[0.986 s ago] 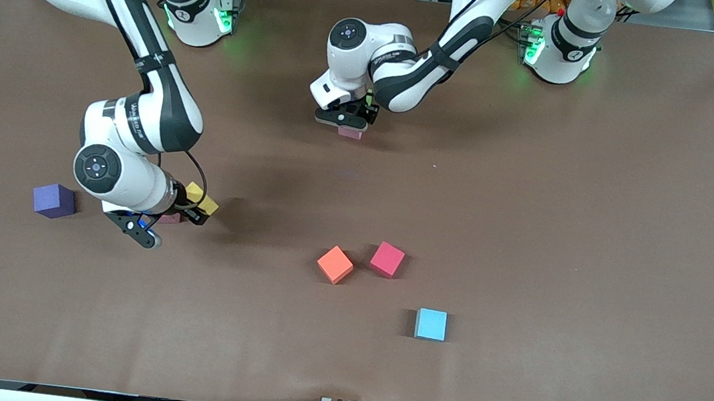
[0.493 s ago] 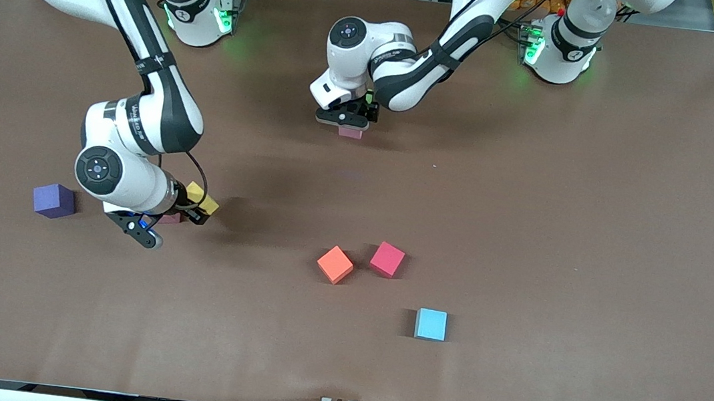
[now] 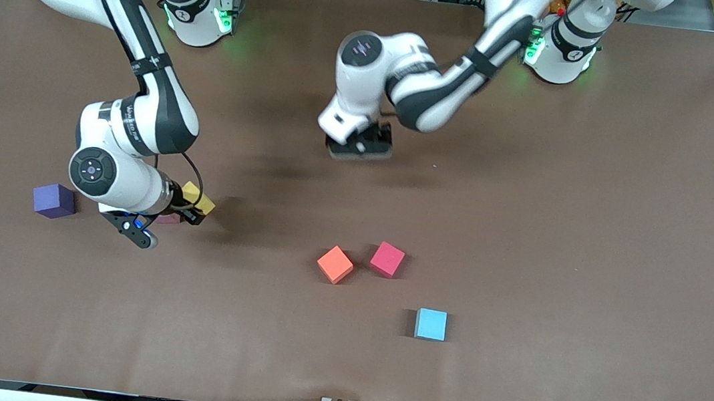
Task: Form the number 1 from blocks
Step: 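Place yellow below pink with the right gripper while the left gripper grasps red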
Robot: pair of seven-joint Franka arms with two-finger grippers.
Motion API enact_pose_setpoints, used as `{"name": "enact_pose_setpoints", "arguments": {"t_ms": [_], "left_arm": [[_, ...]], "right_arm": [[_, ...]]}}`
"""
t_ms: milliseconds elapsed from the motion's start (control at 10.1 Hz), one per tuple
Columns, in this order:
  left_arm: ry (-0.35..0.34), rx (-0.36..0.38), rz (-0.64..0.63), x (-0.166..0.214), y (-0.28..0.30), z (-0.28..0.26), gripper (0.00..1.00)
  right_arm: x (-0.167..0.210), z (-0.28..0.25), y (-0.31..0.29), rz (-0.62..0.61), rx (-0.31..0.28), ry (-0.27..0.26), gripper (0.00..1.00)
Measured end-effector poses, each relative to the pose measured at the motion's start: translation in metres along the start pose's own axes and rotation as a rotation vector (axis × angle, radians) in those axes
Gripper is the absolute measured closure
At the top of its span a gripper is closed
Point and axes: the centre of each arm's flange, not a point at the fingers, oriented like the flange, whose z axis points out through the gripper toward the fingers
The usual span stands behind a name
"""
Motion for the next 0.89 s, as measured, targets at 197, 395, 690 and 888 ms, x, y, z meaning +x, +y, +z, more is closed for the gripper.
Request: {"name": "enact_pose_setpoints", "arguments": {"t_ms": [197, 395, 690, 888], "left_arm": [[0.038, 0.012, -0.109, 0.072, -0.036, 0.0, 0.0], [0.066, 0.05, -0.183, 0.118, -0.065, 0.016, 0.0], [0.084, 0.064, -0.294, 0.161, -0.077, 0.046, 0.0], [0.093, 0.048, -0.379, 0.175, -0.072, 0.054, 0.0]], "right_arm": [[-0.002, 0.0, -0.002, -0.006, 0.001, -0.001, 0.41], [-0.021, -0.001, -0.021, -0.067, 0.005, -0.003, 0.41], [-0.109, 0.006, -0.089, -0.287, -0.016, 0.006, 0.41], [-0.167, 0.013, -0.122, -0.393, -0.031, 0.013, 0.41]]}}
